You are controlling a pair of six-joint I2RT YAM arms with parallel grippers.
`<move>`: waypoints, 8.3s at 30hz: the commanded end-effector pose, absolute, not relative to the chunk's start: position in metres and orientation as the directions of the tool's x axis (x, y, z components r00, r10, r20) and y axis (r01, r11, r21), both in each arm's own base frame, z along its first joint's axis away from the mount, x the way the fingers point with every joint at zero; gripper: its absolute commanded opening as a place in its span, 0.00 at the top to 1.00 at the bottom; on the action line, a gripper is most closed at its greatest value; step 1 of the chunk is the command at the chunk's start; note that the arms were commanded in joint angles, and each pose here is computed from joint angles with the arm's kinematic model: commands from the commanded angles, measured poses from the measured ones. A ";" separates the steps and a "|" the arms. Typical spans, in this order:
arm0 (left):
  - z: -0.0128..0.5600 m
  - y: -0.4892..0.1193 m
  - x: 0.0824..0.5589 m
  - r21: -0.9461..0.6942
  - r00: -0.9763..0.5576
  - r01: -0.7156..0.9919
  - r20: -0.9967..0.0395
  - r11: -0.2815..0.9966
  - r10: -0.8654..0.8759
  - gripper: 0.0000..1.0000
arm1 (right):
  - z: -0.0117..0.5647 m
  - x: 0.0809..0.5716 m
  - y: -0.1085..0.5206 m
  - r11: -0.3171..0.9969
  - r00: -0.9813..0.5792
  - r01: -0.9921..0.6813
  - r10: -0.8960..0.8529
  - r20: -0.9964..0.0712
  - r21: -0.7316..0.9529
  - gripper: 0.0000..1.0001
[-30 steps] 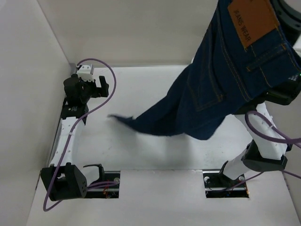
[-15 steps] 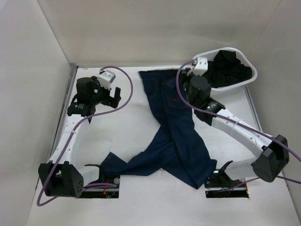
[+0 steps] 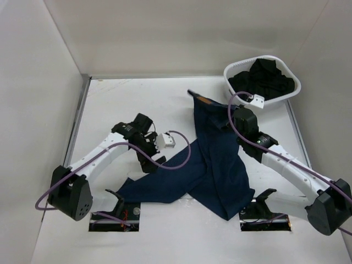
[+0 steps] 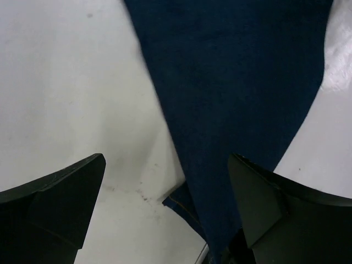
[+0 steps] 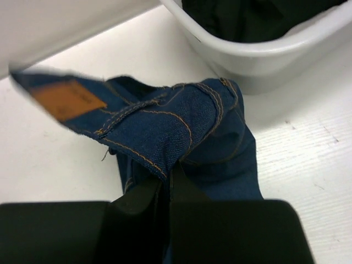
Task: Fold and stack the trousers
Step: Move the trousers to the center of the board, then flatten the trousers out
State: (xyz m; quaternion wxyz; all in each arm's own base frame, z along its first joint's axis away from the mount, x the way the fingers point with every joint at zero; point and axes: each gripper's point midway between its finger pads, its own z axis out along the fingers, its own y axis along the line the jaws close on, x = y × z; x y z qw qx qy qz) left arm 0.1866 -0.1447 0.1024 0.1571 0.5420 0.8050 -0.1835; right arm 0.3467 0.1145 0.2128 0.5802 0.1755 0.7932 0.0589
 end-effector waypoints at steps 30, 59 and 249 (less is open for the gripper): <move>-0.002 -0.076 0.255 0.226 -0.215 0.934 -0.264 0.277 0.940 1.00 | 0.321 0.340 0.170 0.923 -0.110 -0.057 0.372 -0.922 0.380 0.92; 0.148 -0.253 0.194 -0.130 -0.076 0.991 -0.586 -0.001 0.807 0.35 | 0.308 0.381 0.080 0.893 -0.082 0.162 0.436 -0.896 0.420 0.95; 0.095 0.182 0.299 0.445 -0.783 0.389 -0.301 0.807 0.544 0.96 | 0.209 0.344 0.050 0.913 -0.464 0.366 0.348 -0.815 0.182 0.22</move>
